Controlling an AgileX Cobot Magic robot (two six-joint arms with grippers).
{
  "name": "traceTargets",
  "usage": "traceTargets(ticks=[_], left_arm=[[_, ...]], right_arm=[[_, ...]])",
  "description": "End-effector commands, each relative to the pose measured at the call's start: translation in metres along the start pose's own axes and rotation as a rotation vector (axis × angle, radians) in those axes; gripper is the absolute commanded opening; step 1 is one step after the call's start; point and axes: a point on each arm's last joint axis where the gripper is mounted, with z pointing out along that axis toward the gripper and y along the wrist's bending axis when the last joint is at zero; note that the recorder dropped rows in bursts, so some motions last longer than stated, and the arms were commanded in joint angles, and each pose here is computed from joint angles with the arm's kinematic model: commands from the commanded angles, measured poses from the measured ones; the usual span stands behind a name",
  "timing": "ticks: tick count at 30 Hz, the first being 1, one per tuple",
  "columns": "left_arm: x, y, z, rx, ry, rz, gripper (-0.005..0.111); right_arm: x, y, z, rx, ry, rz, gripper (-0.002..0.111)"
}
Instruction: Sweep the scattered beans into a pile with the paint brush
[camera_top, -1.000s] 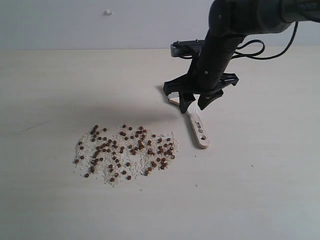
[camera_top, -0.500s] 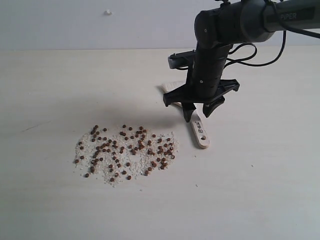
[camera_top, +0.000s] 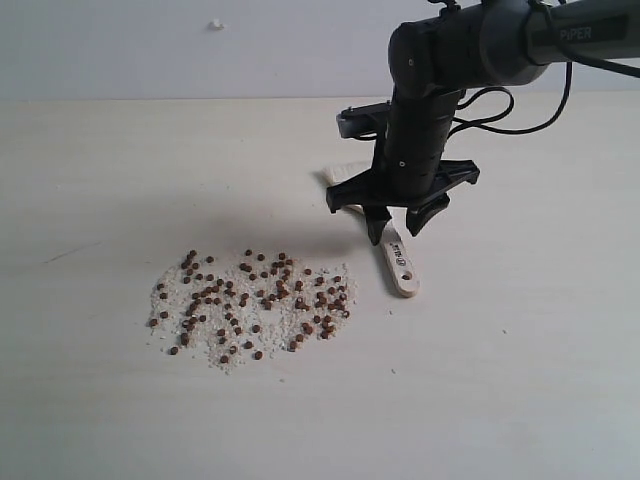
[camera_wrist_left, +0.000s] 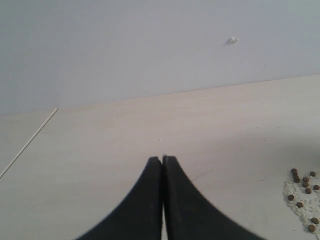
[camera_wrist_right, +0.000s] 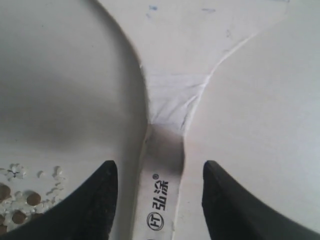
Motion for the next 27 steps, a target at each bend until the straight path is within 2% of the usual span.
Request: traceTargets(ticks=[1, 17, 21, 23, 25, 27], left_arm=[[-0.001, 0.0, -0.001, 0.005, -0.011, -0.005, 0.0], [-0.001, 0.0, -0.001, 0.005, -0.011, -0.005, 0.0], [-0.001, 0.0, -0.001, 0.005, -0.011, -0.005, 0.0], [-0.001, 0.0, -0.001, 0.005, -0.011, -0.005, 0.0], [-0.001, 0.0, -0.001, 0.005, -0.011, -0.005, 0.0], [-0.001, 0.0, -0.001, 0.005, -0.011, -0.005, 0.0]], right_arm=[[-0.001, 0.001, -0.001, 0.001, -0.004, 0.004, 0.05], [0.0, 0.0, 0.027, 0.01, 0.052, 0.019, 0.05], [0.0, 0.0, 0.027, 0.01, 0.052, 0.019, 0.046], [0.0, 0.0, 0.027, 0.01, 0.052, 0.019, 0.038], [0.0, 0.0, 0.027, 0.011, 0.052, 0.018, 0.024], [0.0, 0.0, 0.027, 0.011, 0.052, 0.003, 0.002]])
